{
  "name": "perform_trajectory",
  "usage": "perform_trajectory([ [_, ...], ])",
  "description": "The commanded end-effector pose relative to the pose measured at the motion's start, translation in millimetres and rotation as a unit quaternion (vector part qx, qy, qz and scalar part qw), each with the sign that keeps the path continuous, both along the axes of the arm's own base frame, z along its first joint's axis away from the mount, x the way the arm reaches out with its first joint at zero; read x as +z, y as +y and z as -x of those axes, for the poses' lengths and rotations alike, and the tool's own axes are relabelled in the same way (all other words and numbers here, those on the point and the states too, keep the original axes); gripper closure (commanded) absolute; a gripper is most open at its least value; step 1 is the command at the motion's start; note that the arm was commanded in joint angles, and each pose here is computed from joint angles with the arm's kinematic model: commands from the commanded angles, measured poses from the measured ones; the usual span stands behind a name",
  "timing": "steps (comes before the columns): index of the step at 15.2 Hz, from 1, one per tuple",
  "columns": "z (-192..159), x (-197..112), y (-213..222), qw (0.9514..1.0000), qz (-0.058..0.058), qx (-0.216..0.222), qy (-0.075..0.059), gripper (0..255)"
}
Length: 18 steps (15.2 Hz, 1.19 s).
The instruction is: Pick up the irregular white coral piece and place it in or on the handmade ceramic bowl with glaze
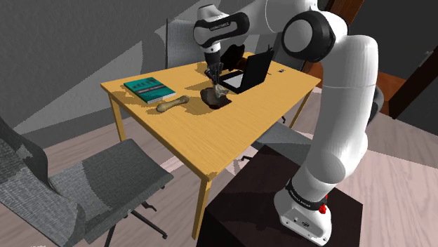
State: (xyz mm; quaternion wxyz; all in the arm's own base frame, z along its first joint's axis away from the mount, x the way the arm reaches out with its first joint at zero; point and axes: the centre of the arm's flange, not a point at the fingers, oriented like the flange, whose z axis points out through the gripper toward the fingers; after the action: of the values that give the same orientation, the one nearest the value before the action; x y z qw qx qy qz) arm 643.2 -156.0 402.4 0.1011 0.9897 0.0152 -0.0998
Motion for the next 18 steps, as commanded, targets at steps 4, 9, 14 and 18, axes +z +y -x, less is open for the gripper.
perform_trajectory([
  [4,-0.5,-1.5,0.5,1.0000,0.000,0.000,0.000,255],
  [9,-0.5,-1.4,0.5,1.0000,0.000,0.000,0.000,0],
  [14,-5.6,23.9,5.9,1.0000,0.000,0.000,0.000,0],
  [18,-10.1,46.5,10.7,1.0000,0.000,0.000,0.000,0],
])
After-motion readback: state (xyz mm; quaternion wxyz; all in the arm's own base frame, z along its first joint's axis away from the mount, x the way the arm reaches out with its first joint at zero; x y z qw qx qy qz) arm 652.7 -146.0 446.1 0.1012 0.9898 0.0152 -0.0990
